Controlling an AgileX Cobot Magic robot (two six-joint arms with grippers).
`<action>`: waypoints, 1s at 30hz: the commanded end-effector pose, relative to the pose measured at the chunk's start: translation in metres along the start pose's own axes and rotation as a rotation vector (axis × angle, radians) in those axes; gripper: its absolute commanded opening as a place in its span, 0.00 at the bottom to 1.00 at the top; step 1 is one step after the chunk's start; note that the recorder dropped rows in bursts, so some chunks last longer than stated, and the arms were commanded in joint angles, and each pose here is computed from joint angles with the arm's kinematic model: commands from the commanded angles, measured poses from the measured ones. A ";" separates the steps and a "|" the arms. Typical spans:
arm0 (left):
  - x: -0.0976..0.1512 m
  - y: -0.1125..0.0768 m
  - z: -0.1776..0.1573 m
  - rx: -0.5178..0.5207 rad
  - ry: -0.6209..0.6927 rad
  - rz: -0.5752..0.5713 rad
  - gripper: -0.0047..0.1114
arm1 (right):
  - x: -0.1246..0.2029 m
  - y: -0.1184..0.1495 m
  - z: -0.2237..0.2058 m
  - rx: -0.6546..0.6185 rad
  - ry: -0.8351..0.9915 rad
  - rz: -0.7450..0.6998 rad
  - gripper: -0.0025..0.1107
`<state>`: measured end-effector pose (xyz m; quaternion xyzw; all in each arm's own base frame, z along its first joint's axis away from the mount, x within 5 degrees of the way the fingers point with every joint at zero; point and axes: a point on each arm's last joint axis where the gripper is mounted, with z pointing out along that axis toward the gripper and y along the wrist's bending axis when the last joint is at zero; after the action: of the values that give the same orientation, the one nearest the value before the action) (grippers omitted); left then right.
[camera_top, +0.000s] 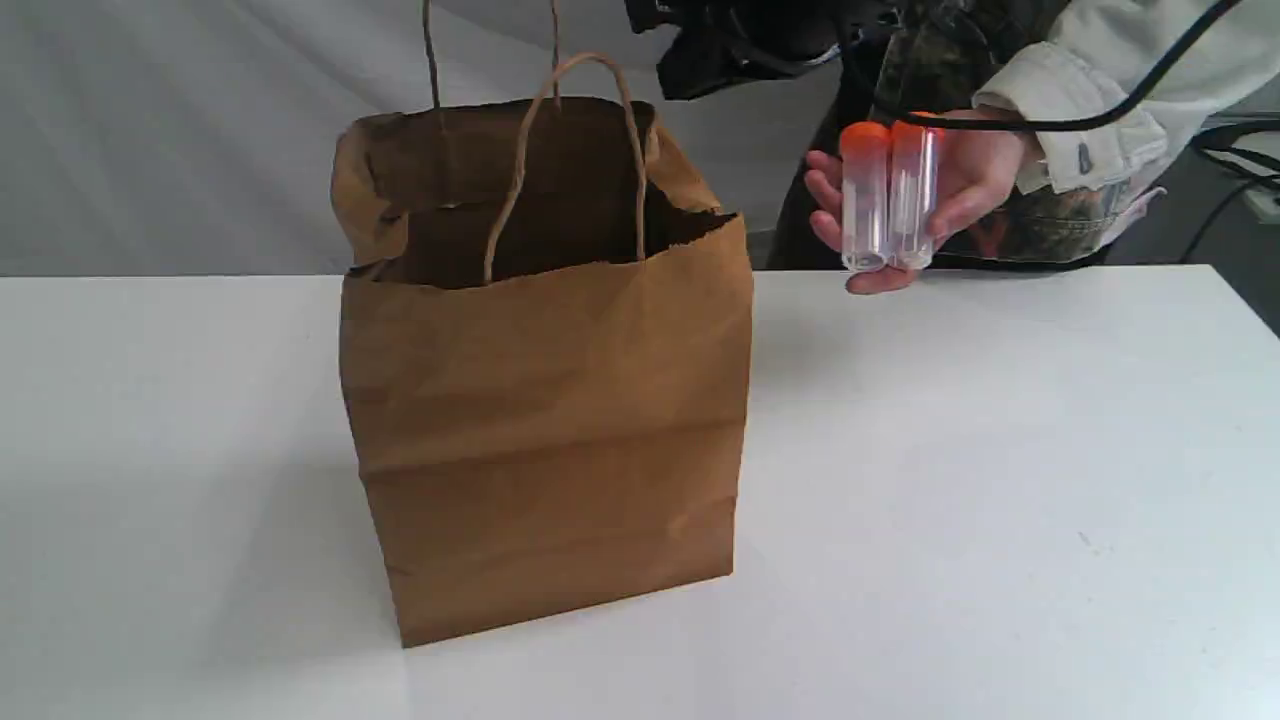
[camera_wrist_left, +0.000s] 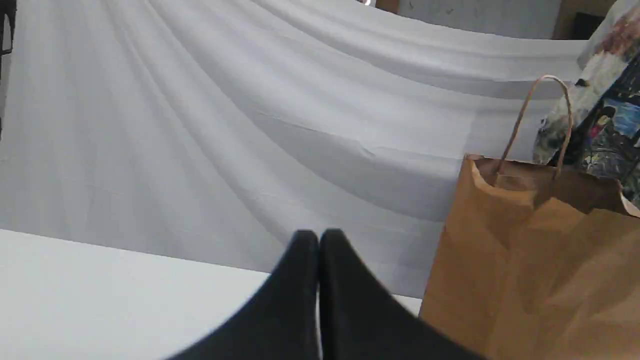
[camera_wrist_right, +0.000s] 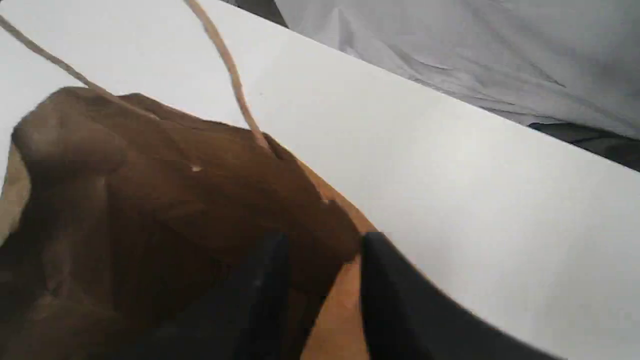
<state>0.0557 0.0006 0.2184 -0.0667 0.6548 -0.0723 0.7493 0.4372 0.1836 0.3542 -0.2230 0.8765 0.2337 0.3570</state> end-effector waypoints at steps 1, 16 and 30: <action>0.001 0.000 0.000 0.005 0.005 -0.028 0.04 | -0.002 -0.002 0.000 -0.010 -0.014 -0.004 0.48; 0.001 0.000 0.000 0.005 0.005 -0.029 0.04 | 0.024 -0.020 0.046 -0.020 0.131 -0.003 0.74; 0.001 0.000 0.000 0.005 -0.002 -0.019 0.04 | 0.038 -0.032 0.069 -0.003 0.185 -0.007 0.12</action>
<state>0.0557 0.0006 0.2184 -0.0717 0.6543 -0.0780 0.7488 0.4653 0.1931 0.2715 -0.2441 0.9059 0.2157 0.2706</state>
